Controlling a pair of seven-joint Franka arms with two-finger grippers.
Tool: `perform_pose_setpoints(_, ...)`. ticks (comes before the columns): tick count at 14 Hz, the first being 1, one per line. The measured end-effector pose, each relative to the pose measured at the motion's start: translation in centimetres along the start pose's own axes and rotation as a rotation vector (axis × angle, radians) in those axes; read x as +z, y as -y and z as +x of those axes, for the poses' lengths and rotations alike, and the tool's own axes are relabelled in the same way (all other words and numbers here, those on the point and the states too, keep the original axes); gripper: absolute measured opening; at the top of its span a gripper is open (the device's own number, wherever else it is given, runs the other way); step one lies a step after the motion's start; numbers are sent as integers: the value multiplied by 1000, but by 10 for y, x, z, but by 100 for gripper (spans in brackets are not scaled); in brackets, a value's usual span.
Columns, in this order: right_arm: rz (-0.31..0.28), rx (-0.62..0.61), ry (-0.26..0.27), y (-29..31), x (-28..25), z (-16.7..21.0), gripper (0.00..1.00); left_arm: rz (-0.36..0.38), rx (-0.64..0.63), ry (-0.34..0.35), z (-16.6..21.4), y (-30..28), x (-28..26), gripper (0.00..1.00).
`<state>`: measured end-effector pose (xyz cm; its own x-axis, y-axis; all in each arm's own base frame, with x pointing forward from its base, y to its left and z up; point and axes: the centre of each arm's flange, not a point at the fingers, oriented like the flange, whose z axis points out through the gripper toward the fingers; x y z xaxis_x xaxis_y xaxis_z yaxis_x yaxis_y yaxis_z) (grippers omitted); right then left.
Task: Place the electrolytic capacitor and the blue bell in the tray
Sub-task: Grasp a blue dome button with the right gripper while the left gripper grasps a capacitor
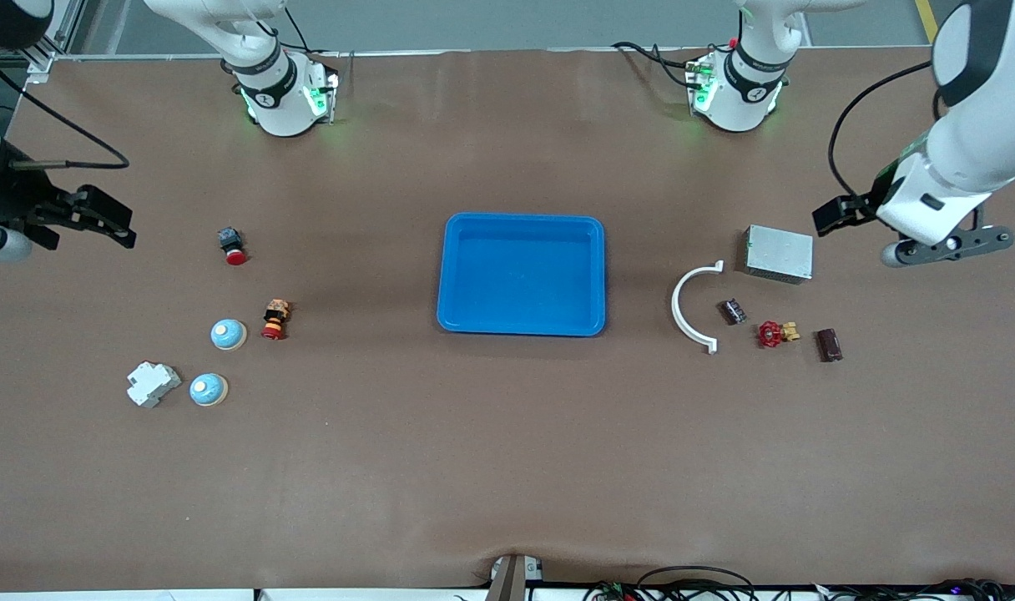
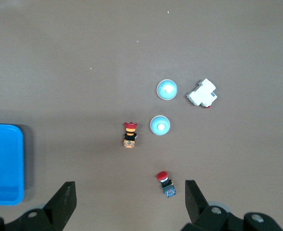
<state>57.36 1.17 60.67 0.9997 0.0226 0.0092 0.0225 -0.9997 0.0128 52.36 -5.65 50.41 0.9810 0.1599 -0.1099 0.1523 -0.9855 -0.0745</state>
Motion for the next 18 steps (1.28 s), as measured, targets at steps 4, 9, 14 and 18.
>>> perform_pose_setpoints(4, 24, 0, 18, -53, 90, 8, 100, -32, -63, -17, -9, 5, 81, 100)
perform_pose_setpoints(9, 25, 23, 4, -64, 186, -6, 100, -51, -149, -57, -17, -4, 148, 100)
perform_pose_setpoints(14, 29, 30, 1, -63, 275, -25, 100, -72, -266, -56, -5, -17, 202, 97)
perform_pose_setpoints(18, 32, 38, -11, -65, 318, -28, 100, -92, -338, -61, 2, -29, 233, 96)
